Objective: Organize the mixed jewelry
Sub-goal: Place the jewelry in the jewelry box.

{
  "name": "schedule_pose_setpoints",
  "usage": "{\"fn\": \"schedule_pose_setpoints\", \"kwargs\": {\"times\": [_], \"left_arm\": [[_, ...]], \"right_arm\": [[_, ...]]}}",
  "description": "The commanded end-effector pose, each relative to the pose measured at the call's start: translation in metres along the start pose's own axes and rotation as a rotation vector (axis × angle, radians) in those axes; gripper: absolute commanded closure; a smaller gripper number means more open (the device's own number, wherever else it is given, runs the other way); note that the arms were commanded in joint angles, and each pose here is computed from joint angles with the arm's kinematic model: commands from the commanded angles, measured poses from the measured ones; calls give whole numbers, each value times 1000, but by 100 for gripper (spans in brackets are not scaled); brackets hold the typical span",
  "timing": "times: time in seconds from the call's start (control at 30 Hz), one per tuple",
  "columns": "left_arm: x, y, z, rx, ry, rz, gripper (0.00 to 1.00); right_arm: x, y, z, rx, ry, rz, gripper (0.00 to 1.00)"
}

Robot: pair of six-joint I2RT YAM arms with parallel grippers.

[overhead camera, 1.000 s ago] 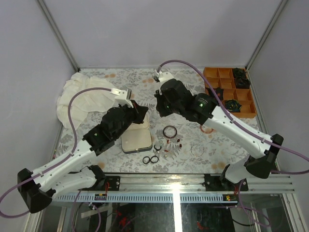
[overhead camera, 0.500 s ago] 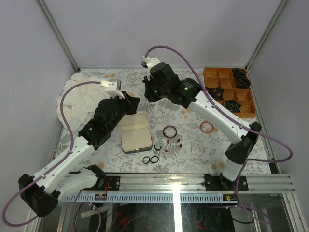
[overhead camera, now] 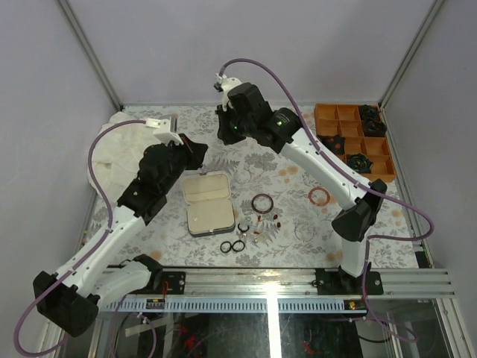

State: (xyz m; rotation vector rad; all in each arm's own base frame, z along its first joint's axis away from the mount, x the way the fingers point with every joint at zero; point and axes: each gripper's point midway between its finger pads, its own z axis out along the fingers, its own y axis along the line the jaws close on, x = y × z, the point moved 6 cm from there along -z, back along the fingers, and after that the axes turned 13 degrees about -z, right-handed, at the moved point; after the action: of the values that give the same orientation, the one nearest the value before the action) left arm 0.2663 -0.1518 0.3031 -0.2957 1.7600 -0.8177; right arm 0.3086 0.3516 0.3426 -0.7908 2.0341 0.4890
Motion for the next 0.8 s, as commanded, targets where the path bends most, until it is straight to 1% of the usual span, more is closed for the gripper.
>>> {"fn": "schedule_pose_setpoints", "kwargs": {"times": [0.0,0.77], "left_arm": [[-16,-9,2,65,-45,-4,100],[-26,7,6,67,-57,-18,100]], "right_arm": [[-16,1,-5,-37,-46,-13,100],[-22,5,14,-67,-47,-7,100]]}}
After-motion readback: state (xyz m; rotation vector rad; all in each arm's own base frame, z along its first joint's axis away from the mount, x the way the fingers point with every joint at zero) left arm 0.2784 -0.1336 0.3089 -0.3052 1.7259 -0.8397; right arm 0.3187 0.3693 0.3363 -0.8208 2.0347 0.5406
